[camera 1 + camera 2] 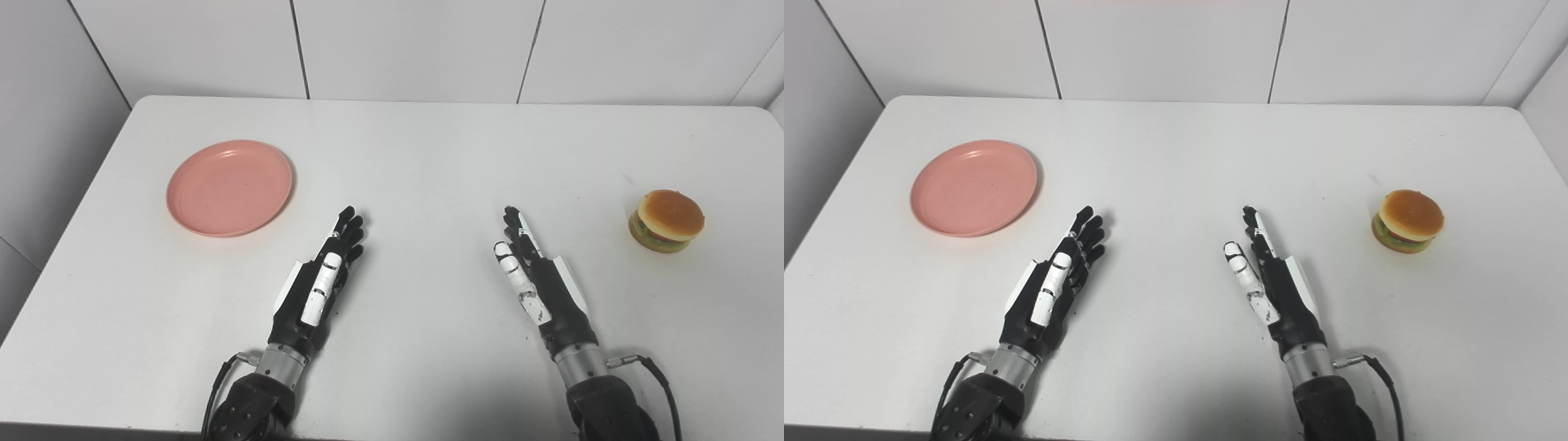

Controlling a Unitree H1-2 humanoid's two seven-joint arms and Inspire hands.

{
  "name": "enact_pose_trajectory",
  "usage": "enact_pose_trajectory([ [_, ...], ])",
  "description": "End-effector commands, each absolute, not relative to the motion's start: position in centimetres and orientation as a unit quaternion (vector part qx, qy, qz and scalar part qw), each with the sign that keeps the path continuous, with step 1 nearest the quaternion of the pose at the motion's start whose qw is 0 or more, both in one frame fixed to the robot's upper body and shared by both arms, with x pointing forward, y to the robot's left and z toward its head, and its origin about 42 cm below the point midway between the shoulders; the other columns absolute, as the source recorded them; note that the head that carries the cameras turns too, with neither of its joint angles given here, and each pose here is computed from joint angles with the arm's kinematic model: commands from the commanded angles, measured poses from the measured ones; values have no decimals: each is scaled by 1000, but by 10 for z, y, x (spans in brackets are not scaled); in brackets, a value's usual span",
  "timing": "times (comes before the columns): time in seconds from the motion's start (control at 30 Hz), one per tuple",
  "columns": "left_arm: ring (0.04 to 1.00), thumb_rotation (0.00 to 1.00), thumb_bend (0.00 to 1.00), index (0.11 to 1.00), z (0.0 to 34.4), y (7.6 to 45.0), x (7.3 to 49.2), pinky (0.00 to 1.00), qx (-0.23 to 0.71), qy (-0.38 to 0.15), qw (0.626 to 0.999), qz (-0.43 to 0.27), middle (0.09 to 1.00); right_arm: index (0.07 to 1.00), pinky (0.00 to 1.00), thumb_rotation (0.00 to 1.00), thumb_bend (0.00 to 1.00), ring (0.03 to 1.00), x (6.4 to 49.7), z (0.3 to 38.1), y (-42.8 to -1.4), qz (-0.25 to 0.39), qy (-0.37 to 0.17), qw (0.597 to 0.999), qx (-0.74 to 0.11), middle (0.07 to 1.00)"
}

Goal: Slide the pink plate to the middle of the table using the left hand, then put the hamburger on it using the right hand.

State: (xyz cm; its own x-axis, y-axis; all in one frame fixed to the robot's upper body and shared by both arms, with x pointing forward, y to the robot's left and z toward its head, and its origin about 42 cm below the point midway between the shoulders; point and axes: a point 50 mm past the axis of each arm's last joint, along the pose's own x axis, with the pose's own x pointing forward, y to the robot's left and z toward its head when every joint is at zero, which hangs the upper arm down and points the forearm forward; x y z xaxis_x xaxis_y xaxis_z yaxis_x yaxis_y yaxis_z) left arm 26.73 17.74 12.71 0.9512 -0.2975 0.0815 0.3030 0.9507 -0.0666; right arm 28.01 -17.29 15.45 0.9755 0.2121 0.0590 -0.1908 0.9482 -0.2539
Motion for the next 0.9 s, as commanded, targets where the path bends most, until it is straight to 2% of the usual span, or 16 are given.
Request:
enact_pose_trajectory([
  [0.0,1000,1000,425,1000,121,179,266,1000,-34,-9,987,-154,1000,1000,1000,1000,270,1000,283,161,-171,101,-62,985,-123,1000],
  [0.67,1000,1000,427,1000,119,179,266,1000,-33,-8,988,-154,1000,1000,1000,1000,255,1000,284,160,-172,104,-61,985,-123,1000],
  [0.87,1000,1000,421,1000,110,172,267,1000,-38,0,988,-152,1000,1000,1000,1000,251,1000,284,151,-178,104,-61,985,-125,1000],
])
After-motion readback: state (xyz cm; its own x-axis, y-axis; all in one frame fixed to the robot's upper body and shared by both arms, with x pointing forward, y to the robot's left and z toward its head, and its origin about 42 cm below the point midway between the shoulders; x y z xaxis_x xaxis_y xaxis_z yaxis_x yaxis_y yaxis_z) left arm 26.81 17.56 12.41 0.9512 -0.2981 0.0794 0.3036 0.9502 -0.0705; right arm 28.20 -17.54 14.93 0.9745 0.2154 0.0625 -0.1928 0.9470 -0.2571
